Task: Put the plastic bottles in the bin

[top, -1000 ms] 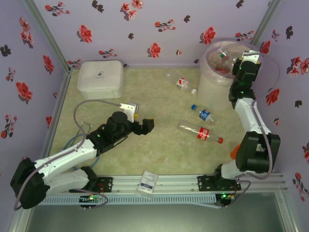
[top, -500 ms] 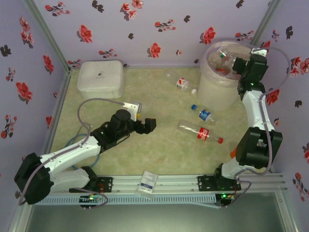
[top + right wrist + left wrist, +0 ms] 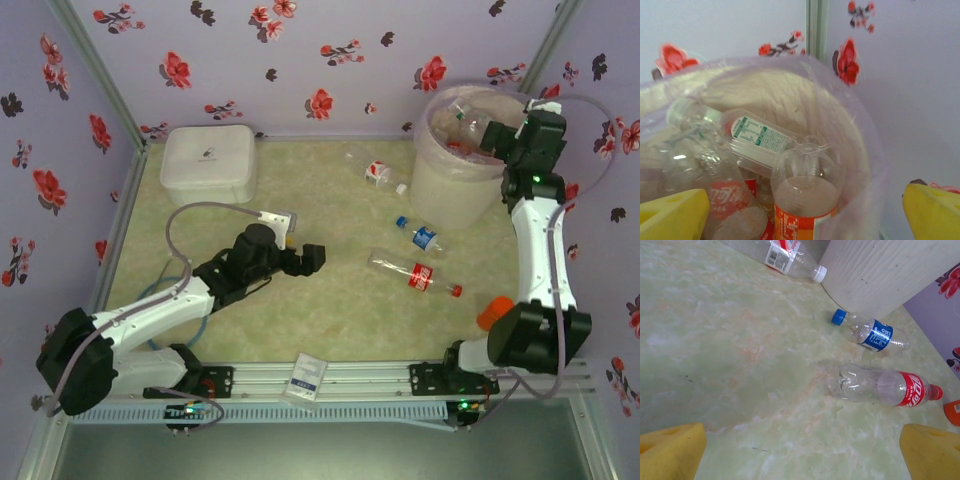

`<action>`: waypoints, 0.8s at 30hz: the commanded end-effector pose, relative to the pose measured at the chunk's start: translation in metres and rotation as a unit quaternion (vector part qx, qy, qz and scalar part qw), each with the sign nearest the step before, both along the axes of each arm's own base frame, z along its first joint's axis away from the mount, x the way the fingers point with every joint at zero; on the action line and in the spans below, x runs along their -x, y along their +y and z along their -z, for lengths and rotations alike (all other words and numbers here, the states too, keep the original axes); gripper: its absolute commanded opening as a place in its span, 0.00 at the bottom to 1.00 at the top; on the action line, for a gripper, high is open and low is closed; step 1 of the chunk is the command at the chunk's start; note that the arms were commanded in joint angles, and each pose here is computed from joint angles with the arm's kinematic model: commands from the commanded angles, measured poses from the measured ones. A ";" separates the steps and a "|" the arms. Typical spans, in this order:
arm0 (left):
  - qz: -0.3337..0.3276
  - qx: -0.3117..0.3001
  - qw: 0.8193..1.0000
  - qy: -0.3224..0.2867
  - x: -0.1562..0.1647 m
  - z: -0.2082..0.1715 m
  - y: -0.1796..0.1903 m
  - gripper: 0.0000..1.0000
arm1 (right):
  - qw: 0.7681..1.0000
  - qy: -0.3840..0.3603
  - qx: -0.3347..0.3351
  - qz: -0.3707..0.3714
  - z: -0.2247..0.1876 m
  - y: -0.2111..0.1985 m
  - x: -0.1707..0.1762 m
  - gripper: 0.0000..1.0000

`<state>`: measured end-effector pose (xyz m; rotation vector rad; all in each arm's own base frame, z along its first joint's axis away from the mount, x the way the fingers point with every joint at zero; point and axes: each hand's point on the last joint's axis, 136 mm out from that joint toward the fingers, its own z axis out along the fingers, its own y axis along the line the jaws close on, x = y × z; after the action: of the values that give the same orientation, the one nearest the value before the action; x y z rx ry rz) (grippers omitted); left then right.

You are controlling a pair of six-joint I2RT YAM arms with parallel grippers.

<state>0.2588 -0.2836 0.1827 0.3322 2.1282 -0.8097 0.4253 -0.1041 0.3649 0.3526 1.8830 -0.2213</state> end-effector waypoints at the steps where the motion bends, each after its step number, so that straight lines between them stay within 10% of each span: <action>1: 0.004 0.021 1.000 -0.003 -0.004 -0.015 -0.006 1.00 | 0.999 -0.028 0.017 0.022 -0.023 -0.001 0.018 1.00; 10: -0.037 0.035 0.998 0.021 -0.013 -0.005 0.008 1.00 | 0.989 -0.087 0.076 -0.097 -0.055 0.094 0.032 0.99; 24: -0.130 0.101 0.984 0.061 -0.031 0.006 0.046 1.00 | 0.883 0.136 0.247 -0.375 0.098 0.290 -0.058 0.99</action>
<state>0.2851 -0.2452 0.1698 -0.0070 2.1725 -0.8609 0.4733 0.1760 0.2920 -0.6525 1.9451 -0.1554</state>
